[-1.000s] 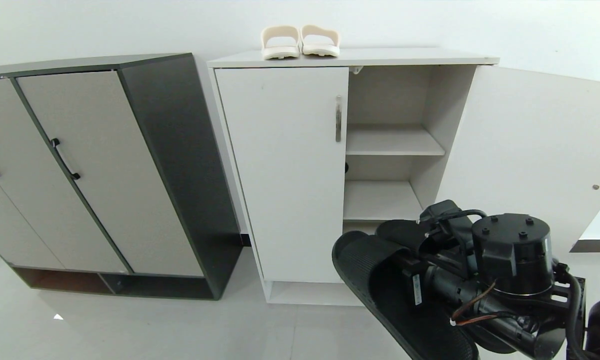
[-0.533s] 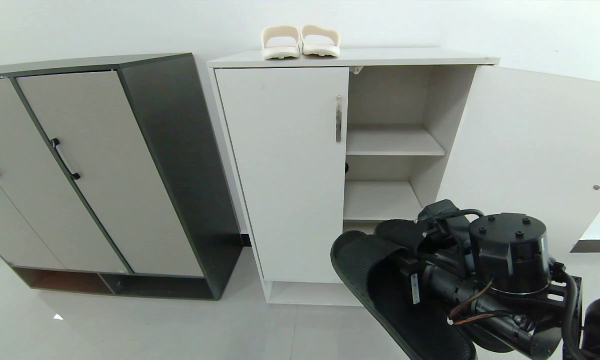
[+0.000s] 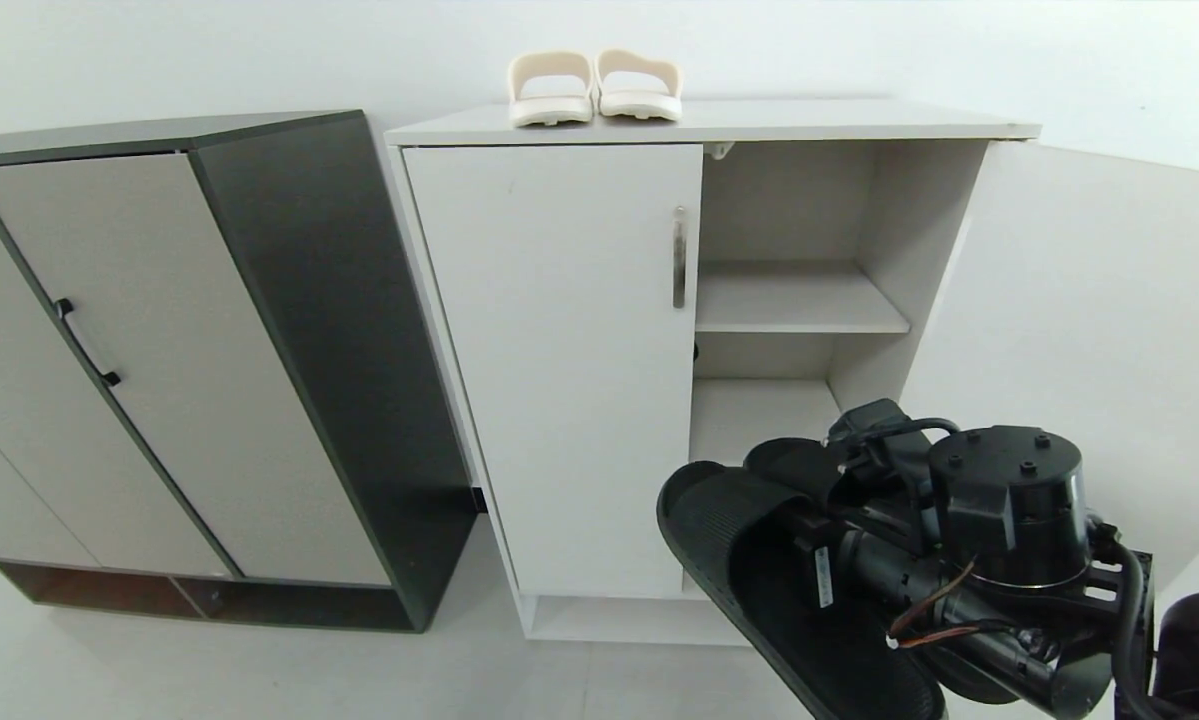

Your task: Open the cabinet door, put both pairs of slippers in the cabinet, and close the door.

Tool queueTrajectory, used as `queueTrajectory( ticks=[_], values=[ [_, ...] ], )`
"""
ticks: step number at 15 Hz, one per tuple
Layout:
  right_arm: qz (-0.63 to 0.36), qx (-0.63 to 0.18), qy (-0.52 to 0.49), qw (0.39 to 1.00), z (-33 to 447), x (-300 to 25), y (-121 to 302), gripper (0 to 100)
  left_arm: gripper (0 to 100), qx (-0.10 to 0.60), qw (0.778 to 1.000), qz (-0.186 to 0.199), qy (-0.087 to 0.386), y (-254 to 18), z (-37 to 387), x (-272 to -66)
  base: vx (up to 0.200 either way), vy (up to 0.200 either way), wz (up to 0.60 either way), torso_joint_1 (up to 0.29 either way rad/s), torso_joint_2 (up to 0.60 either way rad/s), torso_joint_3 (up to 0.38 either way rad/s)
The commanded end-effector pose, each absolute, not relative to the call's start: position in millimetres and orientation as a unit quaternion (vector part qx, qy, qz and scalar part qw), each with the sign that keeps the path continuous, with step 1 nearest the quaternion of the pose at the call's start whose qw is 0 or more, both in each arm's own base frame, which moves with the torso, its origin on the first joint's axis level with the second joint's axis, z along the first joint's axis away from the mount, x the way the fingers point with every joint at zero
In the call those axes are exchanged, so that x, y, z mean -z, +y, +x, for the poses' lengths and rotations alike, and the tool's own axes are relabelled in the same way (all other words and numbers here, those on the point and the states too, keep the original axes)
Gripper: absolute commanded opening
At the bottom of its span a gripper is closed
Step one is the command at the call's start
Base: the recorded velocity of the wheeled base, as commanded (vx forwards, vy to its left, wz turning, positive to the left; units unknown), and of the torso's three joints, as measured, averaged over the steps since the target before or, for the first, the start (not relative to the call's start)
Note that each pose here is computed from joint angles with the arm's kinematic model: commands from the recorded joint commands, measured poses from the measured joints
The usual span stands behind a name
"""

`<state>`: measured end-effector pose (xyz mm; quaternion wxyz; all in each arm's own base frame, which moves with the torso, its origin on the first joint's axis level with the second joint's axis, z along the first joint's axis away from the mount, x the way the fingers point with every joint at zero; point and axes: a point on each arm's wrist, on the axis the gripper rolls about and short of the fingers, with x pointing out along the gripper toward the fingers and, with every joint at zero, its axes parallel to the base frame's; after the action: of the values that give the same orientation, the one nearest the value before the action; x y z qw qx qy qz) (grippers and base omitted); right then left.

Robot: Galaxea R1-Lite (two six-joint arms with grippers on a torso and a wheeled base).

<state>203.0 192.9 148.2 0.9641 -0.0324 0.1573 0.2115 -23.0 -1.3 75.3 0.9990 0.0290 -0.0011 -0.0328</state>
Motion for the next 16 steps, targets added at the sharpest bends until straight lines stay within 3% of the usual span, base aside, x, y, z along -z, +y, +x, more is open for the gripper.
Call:
queueTrajectory(
  ticks=[1, 7, 14, 16],
  values=[
    [-0.033, -0.214, 0.156, 0.964, 201.2, -149.0, 196.0, 0, 0, 0.033, 0.999, 0.029, 0.000, -1.3, -22.7, -75.5, 0.000, 0.000, 0.00, 0.000, 0.00, 0.000],
    [-0.020, -0.137, 0.147, 0.979, 202.6, -136.4, 241.9, 0, 0, 0.033, 0.999, 0.030, 0.000, -1.3, -22.7, -75.5, 0.000, 0.000, 0.00, 0.000, 0.00, 0.000],
    [-0.020, -0.105, 0.145, 0.984, 214.9, -130.7, 248.3, 0, 0, 0.033, 0.999, 0.030, 0.000, -1.3, -22.7, -75.5, 0.000, 0.000, 0.00, 0.000, 0.00, 0.000],
    [-0.016, -0.102, 0.143, 0.984, 216.6, -130.9, 250.3, 0, 0, 0.033, 0.999, 0.030, 0.000, -1.3, -22.7, -75.5, 0.000, -0.200, 0.00, 0.000, 0.01, 0.002]
  ],
)
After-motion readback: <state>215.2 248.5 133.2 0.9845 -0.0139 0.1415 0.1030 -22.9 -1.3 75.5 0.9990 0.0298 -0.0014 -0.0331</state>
